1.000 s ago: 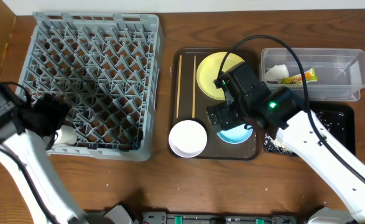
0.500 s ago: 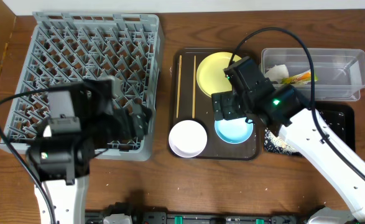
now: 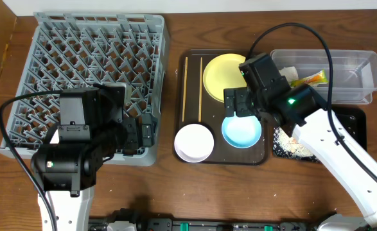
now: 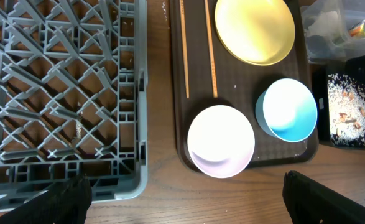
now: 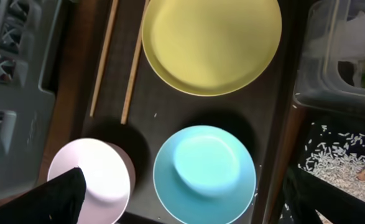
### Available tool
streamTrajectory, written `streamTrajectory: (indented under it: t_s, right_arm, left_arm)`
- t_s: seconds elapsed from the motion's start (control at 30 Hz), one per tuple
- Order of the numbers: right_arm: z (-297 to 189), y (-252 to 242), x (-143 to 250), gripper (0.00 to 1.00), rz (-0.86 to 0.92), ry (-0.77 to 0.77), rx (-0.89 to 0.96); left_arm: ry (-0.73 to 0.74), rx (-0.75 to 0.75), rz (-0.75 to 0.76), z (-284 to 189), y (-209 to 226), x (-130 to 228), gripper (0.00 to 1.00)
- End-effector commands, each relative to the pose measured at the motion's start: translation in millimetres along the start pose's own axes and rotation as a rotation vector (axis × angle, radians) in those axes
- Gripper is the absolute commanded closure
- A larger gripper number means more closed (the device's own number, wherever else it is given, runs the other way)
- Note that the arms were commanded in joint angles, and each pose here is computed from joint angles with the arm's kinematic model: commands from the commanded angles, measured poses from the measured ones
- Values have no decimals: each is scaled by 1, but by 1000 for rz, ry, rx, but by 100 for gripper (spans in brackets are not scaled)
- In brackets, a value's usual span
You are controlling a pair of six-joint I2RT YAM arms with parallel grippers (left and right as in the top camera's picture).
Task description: Sort waste into correct bins and load items into the dishwasher
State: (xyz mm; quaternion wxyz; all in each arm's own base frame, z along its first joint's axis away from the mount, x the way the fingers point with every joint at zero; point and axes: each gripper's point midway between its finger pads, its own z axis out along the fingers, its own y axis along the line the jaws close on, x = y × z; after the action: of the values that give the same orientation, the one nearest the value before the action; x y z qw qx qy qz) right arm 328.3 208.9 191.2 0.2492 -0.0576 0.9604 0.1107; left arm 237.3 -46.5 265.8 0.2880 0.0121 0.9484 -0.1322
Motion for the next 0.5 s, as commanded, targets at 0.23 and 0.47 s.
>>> streamTrajectory:
  t_s: [0.23,0.47]
  right_arm:
    - [-27,-48,-12,1,18,-81,168]
    - [-122,-73,-45,1,-169,-355,162]
  left_arm:
    - [-10,-14,18,-3,1,-3,2]
    - [-10,-14,18,-3,1,-3,2]
